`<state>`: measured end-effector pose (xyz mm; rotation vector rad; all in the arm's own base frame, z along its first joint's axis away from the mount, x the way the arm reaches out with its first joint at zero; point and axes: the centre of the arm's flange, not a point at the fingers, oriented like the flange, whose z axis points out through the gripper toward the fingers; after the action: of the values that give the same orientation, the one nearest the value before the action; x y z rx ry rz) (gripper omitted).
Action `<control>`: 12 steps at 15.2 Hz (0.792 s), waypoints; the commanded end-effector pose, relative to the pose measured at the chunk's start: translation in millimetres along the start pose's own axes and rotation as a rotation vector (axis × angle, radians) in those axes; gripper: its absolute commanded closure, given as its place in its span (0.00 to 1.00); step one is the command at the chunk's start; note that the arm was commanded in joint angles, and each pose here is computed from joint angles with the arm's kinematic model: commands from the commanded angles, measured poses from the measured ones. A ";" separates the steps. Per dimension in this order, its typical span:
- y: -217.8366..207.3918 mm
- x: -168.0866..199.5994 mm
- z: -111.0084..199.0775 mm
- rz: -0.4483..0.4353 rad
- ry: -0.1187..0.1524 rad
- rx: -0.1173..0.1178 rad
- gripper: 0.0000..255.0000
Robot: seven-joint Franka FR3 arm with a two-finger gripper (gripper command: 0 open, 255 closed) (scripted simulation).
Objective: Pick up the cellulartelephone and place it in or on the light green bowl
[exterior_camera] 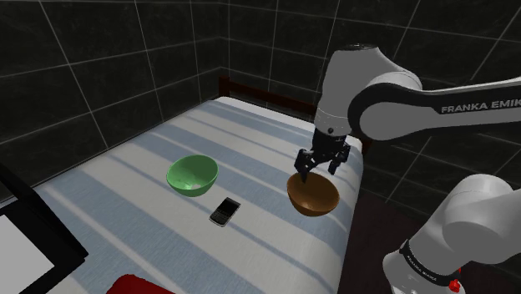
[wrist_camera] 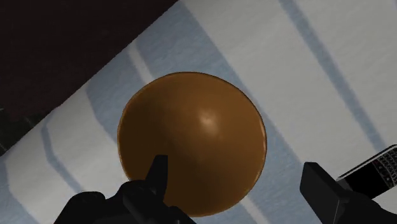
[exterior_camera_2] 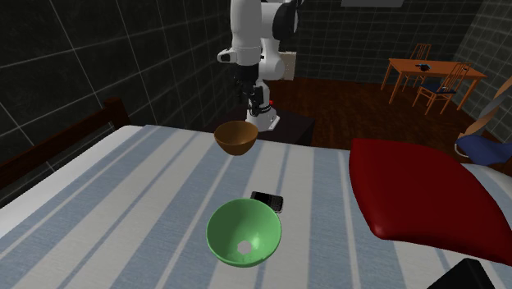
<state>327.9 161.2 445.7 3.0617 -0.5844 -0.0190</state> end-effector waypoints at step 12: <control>-140.8 26.2 82.9 0.365 -0.005 0.036 0.00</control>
<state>396.6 273.3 366.5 2.9515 -1.0911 -0.0102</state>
